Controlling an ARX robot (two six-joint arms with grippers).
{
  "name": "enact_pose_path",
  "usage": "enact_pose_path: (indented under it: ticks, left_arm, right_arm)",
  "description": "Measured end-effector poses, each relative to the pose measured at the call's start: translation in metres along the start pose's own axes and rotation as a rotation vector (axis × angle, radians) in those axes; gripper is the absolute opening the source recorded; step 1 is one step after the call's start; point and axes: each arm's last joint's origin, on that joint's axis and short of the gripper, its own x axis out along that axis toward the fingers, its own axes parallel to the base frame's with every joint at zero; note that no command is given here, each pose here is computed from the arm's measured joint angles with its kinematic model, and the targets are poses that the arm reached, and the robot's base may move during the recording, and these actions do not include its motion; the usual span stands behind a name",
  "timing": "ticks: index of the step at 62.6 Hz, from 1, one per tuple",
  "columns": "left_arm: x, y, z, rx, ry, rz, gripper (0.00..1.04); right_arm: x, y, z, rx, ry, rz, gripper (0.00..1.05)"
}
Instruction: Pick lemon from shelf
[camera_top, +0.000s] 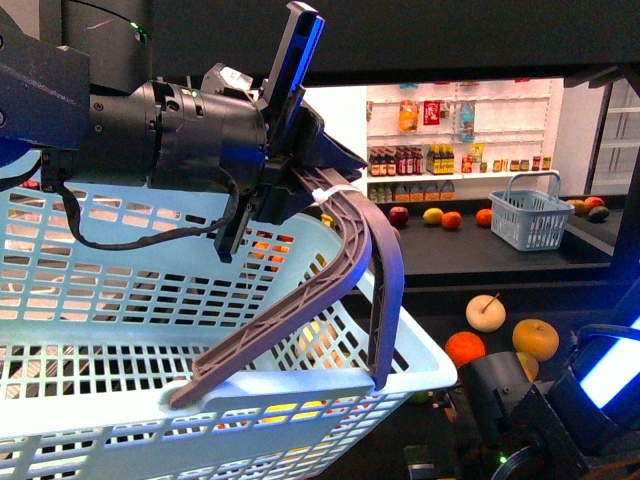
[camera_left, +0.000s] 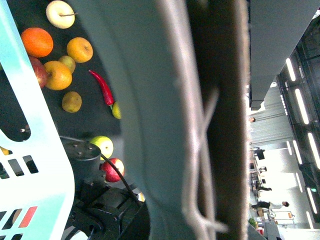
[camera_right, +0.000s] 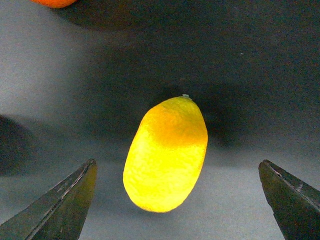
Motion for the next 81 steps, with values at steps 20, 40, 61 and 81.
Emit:
enact_pose_path:
  ticks: [20,40,61,81]
  left_arm:
    - [0.000,0.000,0.000,0.000,0.000,0.000,0.07]
    - [0.000,0.000,0.000,0.001,0.000,0.000,0.07]
    - [0.000,0.000,0.000,0.000,0.000,0.000,0.07]
    - [0.000,0.000,0.000,0.000,0.000,0.000,0.07]
  right_arm:
    - [0.026,0.011,0.004,-0.017,0.018,-0.023,0.97]
    - [0.046,0.014,-0.001,-0.042,0.047,-0.049,0.97]
    - [0.050,0.014,0.007,-0.045,0.033,-0.060,0.69]
    - [0.046,0.008,0.003,-0.038,0.067,-0.052,0.41]
